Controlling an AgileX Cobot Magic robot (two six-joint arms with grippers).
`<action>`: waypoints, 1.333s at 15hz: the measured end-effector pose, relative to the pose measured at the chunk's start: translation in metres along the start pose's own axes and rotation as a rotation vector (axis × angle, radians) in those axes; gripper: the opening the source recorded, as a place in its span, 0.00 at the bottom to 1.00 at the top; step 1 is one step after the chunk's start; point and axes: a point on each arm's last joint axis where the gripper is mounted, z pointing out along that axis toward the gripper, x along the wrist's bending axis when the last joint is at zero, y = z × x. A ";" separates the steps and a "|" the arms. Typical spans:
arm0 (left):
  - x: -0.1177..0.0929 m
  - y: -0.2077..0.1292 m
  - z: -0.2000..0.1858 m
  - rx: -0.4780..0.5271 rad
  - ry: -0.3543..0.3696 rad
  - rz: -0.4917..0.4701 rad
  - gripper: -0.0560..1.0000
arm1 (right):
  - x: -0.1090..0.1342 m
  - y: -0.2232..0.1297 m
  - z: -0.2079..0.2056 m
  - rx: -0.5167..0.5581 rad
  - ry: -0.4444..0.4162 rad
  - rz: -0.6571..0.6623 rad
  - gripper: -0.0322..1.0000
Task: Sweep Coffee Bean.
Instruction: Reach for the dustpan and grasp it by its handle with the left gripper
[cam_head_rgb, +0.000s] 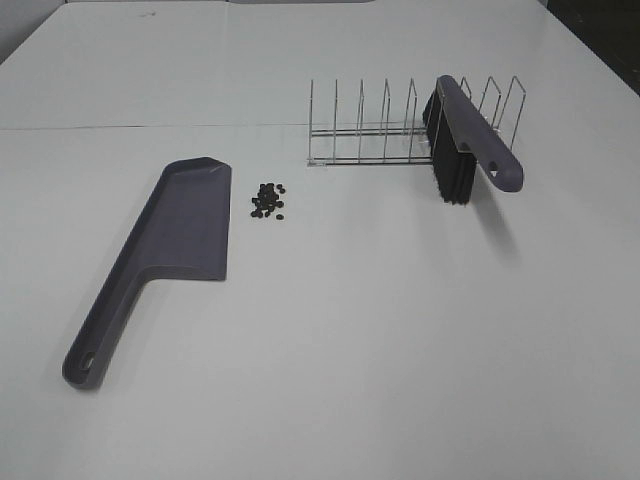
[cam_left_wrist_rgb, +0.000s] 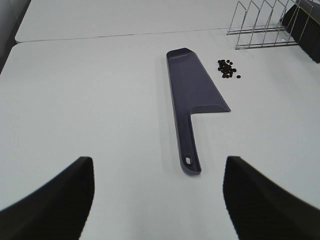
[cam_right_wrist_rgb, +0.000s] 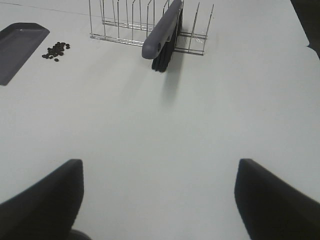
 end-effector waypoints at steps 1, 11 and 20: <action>0.000 0.000 0.000 0.000 0.000 0.000 0.70 | 0.000 0.000 0.000 0.000 0.000 0.000 0.74; 0.000 0.000 0.000 0.000 0.000 0.000 0.70 | 0.000 0.000 0.000 0.000 0.000 0.000 0.74; 0.000 0.000 0.000 0.000 0.000 0.000 0.70 | 0.000 0.000 0.000 0.000 0.000 0.000 0.74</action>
